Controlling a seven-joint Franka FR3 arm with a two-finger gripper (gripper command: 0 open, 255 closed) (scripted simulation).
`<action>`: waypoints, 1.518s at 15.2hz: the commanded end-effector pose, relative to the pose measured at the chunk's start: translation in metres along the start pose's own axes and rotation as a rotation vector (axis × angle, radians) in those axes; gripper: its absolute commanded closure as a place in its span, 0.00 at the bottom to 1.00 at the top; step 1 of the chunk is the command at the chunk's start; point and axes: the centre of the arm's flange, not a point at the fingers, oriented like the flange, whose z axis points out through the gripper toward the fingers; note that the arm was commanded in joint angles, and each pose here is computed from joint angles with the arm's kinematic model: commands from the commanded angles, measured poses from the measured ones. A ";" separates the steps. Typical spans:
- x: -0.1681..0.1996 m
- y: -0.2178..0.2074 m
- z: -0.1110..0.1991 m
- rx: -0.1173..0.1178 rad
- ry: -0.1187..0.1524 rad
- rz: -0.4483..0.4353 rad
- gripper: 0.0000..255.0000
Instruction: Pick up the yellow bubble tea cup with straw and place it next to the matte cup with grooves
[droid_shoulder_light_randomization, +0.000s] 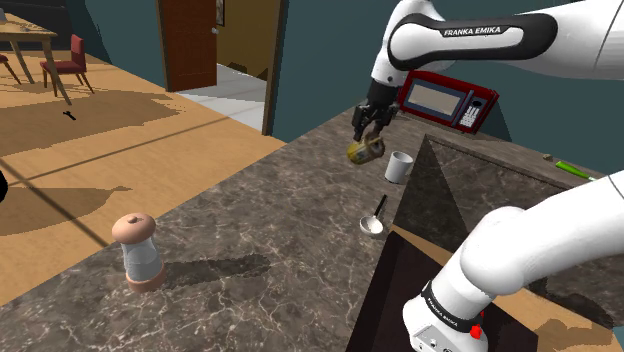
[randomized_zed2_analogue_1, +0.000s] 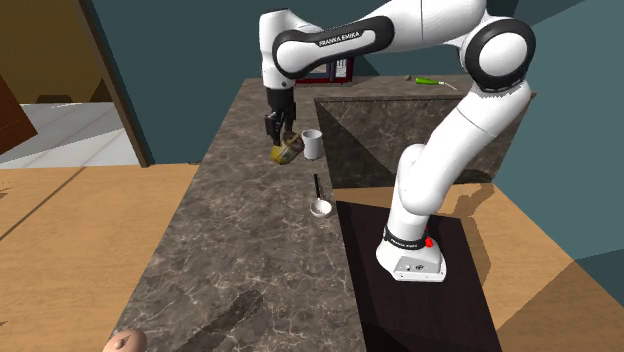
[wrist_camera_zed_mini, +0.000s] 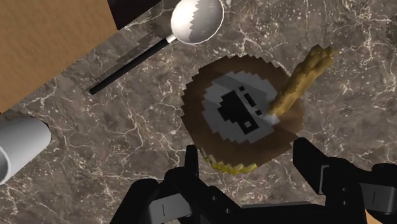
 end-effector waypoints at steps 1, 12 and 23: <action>0.005 0.026 0.000 0.000 0.000 -0.001 1.00; 0.031 0.168 0.000 0.000 0.000 -0.001 1.00; 0.048 0.261 0.021 0.000 0.000 -0.001 1.00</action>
